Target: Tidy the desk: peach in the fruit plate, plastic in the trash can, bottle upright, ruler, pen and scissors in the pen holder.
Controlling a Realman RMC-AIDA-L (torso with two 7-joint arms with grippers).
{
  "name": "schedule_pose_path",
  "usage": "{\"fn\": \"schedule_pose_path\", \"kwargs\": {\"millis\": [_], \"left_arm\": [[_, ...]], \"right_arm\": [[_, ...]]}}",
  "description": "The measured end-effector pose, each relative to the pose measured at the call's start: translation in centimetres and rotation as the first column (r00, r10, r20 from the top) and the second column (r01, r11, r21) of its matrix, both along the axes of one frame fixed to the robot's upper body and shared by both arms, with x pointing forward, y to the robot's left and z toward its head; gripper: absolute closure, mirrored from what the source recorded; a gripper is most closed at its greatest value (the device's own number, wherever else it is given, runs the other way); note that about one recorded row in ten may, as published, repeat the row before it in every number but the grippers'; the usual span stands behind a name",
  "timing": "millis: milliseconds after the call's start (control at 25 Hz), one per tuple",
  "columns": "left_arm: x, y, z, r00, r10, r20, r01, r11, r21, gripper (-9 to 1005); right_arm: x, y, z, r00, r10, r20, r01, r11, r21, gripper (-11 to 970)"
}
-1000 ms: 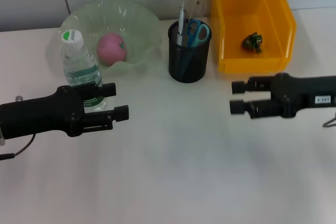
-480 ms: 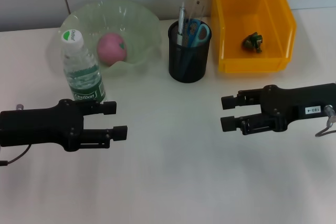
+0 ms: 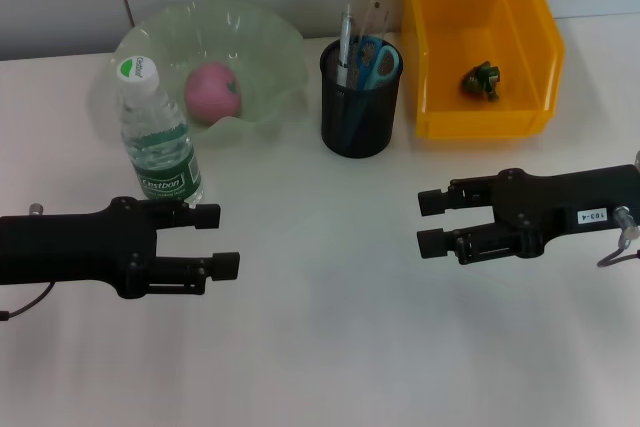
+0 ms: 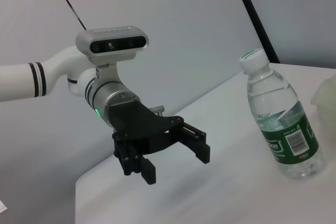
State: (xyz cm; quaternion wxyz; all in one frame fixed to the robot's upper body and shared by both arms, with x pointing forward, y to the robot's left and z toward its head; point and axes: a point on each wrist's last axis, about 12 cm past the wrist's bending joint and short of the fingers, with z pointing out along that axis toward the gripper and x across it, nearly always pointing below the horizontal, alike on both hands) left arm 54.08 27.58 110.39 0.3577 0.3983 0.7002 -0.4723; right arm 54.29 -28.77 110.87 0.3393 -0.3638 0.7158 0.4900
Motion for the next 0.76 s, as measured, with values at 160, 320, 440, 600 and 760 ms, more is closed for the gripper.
{"fn": "schedule_pose_path", "kwargs": {"millis": [160, 320, 440, 600, 760], "left_arm": [[0.01, -0.09, 0.01, 1.000, -0.013, -0.010, 0.014, 1.000, 0.010, 180], [0.08, -0.19, 0.07, 1.000, -0.018, -0.010, 0.019, 1.000, 0.012, 180], [0.11, -0.22, 0.09, 1.000, -0.020, -0.009, 0.020, 1.000, 0.013, 180], [0.10, -0.26, 0.13, 1.000, -0.023, -0.014, 0.024, 1.000, 0.012, 180], [0.07, -0.25, 0.10, 1.000, -0.025, -0.019, 0.025, 1.000, 0.014, 180]], "right_arm": [[-0.09, -0.07, -0.07, 1.000, -0.003, -0.004, 0.003, 1.000, 0.000, 200], [-0.15, 0.00, -0.15, 1.000, -0.002, -0.004, 0.002, 1.000, 0.002, 200], [-0.06, 0.16, -0.13, 1.000, 0.003, -0.001, -0.003, 1.000, -0.001, 200], [0.13, 0.33, -0.09, 1.000, 0.006, 0.002, -0.006, 1.000, -0.009, 200], [0.20, 0.40, -0.03, 1.000, 0.009, 0.004, -0.009, 1.000, -0.009, 200]]}}
